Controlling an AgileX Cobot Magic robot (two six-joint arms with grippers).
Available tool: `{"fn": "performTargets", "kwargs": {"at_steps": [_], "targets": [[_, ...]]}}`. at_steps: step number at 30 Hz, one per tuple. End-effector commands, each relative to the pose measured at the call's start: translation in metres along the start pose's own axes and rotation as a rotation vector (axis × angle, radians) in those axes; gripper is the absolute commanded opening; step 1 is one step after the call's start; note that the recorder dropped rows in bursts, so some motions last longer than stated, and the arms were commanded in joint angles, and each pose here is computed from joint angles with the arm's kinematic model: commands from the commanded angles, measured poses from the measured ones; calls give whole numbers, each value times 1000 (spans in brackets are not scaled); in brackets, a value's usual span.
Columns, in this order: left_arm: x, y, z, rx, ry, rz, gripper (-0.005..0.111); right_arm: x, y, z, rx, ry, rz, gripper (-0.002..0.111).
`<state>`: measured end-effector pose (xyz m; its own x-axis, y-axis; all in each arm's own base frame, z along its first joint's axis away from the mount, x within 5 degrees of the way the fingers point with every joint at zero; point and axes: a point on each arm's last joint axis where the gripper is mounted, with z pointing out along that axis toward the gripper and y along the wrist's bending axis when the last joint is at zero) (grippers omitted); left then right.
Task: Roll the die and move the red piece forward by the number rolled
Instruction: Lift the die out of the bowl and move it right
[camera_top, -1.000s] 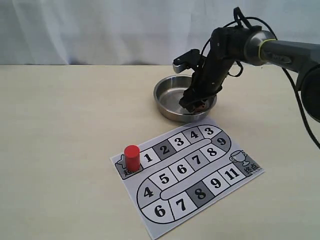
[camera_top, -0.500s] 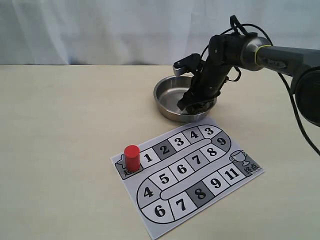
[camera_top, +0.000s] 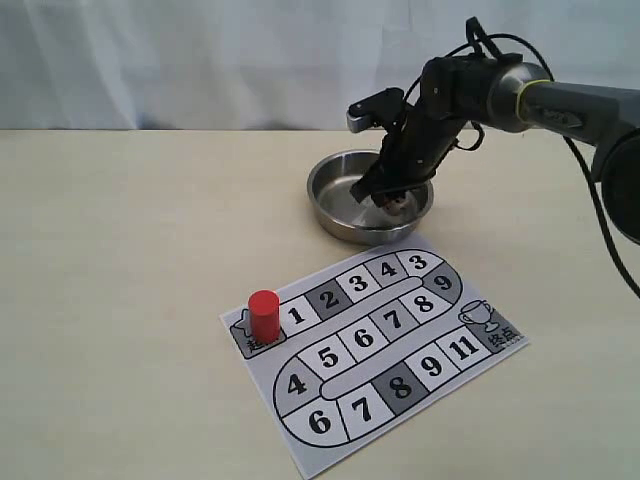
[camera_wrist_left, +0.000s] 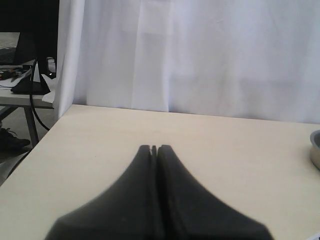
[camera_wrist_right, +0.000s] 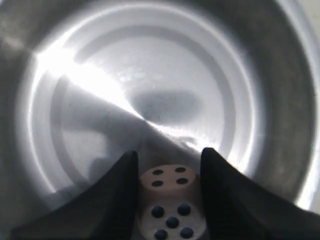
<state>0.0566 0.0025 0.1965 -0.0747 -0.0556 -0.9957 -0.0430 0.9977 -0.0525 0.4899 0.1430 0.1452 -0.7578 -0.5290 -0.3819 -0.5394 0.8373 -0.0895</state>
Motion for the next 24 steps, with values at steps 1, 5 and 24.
{"fn": "performTargets", "kwargs": {"at_steps": [1,5,24], "targets": [[-4,-1,-1,10,-20,-3,0,-14,-2,-32,0,-98,69,4],[-4,-1,-1,10,-20,-3,0,-16,-1,-55,-9,-94,86,4],[-4,-1,-1,10,-20,-3,0,171,-118,-127,425,121,423,4]]}}
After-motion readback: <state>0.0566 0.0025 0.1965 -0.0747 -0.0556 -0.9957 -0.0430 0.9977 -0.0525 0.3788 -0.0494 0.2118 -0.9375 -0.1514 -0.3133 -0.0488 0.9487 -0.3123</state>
